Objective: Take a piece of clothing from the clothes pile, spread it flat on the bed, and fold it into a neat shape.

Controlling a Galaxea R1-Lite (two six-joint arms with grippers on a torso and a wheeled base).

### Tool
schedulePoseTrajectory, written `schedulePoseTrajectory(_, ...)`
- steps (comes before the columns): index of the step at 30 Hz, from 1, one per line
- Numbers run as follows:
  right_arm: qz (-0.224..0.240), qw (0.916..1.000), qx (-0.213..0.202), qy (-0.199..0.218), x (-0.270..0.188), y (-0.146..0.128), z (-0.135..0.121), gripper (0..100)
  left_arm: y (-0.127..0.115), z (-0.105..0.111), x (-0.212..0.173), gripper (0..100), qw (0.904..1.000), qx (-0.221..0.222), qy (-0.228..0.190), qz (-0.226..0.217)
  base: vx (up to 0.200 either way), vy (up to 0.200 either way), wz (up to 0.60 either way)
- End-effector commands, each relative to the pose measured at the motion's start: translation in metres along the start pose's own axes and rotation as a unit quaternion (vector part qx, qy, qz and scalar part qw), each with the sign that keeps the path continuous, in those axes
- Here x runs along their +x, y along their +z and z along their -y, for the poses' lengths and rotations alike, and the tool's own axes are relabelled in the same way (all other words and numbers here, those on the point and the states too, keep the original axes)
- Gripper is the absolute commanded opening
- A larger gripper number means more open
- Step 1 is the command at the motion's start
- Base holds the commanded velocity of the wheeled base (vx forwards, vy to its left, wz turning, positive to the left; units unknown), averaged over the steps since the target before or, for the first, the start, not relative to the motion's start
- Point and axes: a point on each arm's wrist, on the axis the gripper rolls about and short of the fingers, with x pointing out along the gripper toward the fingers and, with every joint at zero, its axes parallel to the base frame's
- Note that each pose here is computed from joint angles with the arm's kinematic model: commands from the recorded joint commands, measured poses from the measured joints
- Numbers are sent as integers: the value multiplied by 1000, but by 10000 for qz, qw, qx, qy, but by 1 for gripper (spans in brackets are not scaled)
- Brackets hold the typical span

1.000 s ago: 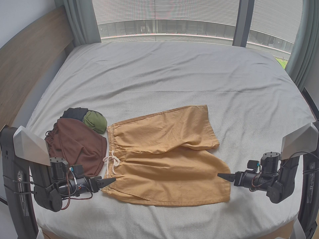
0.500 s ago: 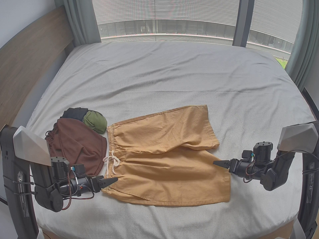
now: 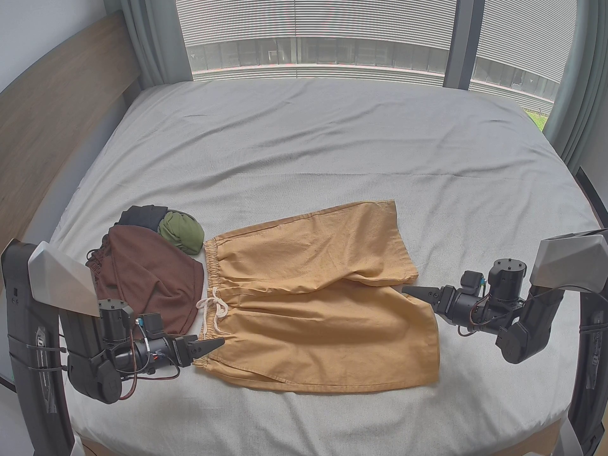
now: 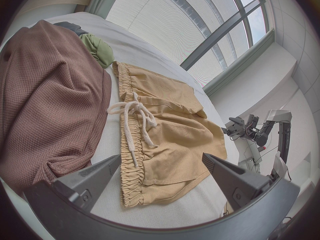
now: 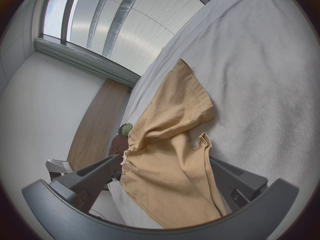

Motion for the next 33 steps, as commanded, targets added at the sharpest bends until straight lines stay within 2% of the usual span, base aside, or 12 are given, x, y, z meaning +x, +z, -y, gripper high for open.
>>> schedulePoseTrajectory(1, 115, 9999, -5, 117, -1, 3, -5, 100, -1, -1, 2, 100, 10000, -10, 1, -17, 0, 0, 0)
schedulePoseTrajectory(8, 265, 9995, -38, 178, 1, 9, -2, 100, -1, -1, 2, 100, 10000, -2, 1, -17, 0, 0, 0)
schedulePoseTrajectory(21, 218, 9995, 205, -106, 11, 3, 34, 100, -1, -1, 2, 100, 10000, 16, -4, -21, 0, 0, 0)
schedulePoseTrajectory(33, 260, 9993, 266, -98, 15, 7, 38, 100, -1, -1, 2, 100, 10000, 19, -10, -25, 0, 0, 0)
